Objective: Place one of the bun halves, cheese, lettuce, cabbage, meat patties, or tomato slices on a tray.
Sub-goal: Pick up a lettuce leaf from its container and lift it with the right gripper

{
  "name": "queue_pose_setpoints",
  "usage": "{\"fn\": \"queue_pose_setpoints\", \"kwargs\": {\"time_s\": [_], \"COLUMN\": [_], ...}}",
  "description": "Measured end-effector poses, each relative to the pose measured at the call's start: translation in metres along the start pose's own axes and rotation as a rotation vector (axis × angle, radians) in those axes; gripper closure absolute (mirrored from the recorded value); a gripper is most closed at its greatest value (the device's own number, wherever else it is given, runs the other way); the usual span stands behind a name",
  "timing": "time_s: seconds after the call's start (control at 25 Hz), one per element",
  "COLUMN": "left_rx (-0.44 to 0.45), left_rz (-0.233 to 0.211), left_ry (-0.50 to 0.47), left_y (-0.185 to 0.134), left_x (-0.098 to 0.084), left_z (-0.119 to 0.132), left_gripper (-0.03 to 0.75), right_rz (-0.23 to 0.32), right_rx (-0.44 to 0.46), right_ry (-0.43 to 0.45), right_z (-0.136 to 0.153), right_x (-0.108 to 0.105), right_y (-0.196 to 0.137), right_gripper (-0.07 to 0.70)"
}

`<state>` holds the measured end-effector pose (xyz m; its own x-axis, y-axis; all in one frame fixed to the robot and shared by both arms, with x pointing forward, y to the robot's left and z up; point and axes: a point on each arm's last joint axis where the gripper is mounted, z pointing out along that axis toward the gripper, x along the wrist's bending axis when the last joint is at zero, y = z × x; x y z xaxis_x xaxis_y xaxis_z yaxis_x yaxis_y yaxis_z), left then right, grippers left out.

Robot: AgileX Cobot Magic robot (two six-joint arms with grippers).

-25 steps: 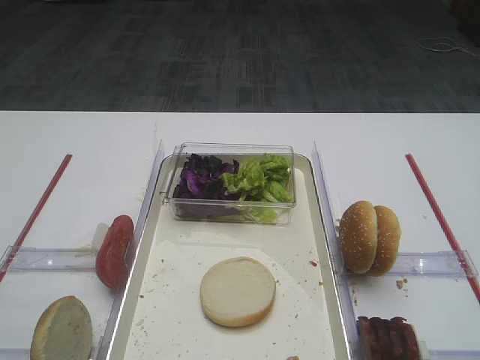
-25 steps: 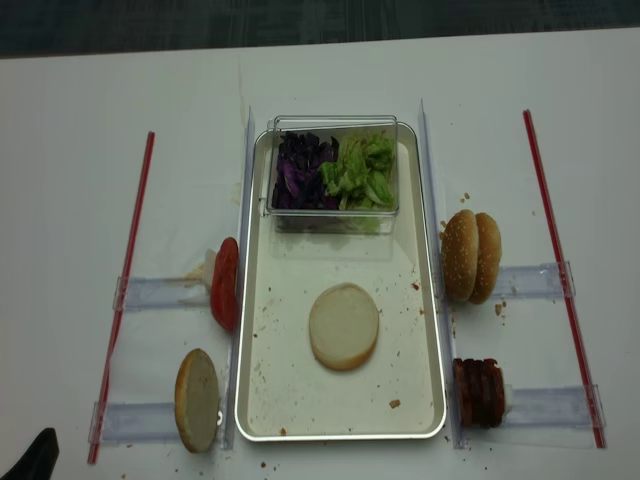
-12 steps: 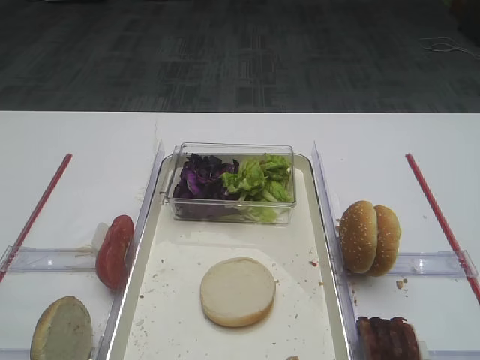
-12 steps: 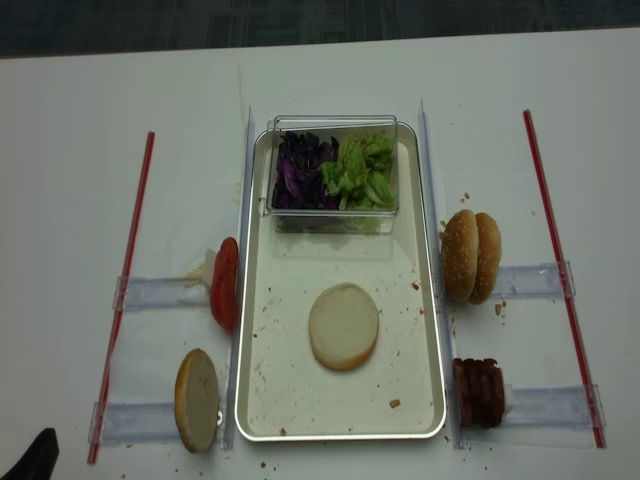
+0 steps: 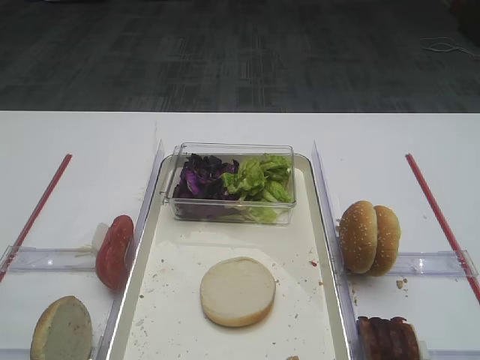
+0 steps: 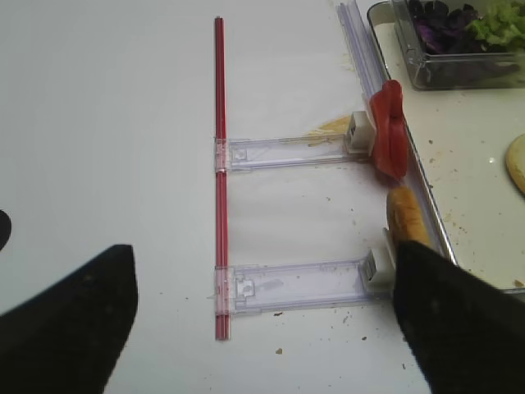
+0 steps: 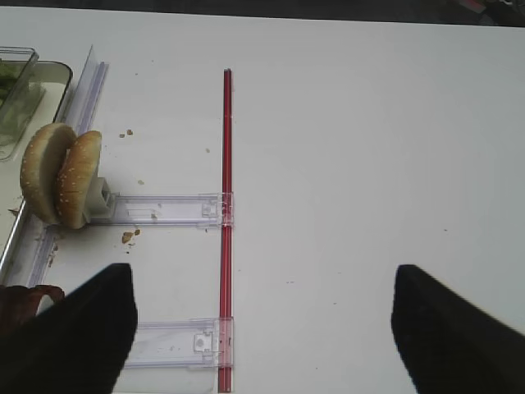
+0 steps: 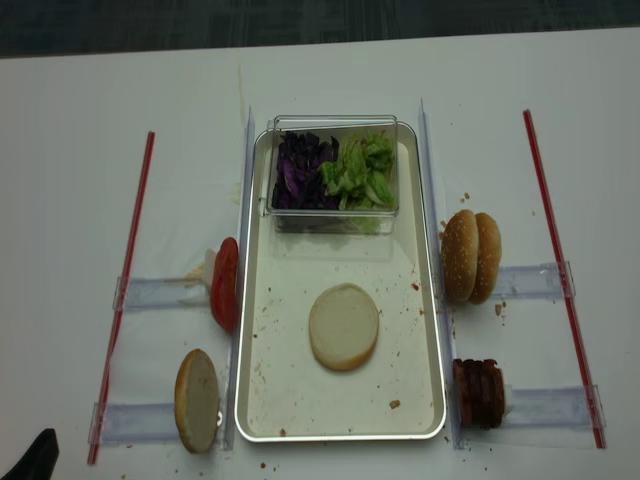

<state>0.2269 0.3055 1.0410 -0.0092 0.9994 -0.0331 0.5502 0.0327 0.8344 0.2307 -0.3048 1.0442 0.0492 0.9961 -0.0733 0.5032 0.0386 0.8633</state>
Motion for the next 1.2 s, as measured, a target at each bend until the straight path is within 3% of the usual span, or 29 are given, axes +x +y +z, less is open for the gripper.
{"fn": "queue_pose_setpoints", "kwargs": {"time_s": [0.08, 0.2, 0.76, 0.92, 1.2], "left_rx": [0.0, 0.0, 0.0, 0.0, 0.0], "left_rz": [0.0, 0.0, 0.0, 0.0, 0.0], "left_ry": [0.0, 0.0, 0.0, 0.0, 0.0], "left_y": [0.0, 0.0, 0.0, 0.0, 0.0], "left_x": [0.0, 0.0, 0.0, 0.0, 0.0], "left_z": [0.0, 0.0, 0.0, 0.0, 0.0], "left_gripper": [0.099, 0.099, 0.099, 0.099, 0.099], "right_rz": [-0.001, -0.008, -0.039, -0.029, -0.032], "right_rx": [0.013, 0.109, 0.799, 0.896, 0.916], "right_ry": [0.001, 0.005, 0.056, 0.093, 0.105], "right_z": [0.002, 0.014, 0.115, 0.131, 0.134], "right_x": [0.0, 0.001, 0.009, 0.014, 0.015], "right_y": [0.001, 0.008, 0.021, 0.018, 0.017], "right_gripper": [-0.026, -0.026, -0.026, -0.026, -0.026]}}
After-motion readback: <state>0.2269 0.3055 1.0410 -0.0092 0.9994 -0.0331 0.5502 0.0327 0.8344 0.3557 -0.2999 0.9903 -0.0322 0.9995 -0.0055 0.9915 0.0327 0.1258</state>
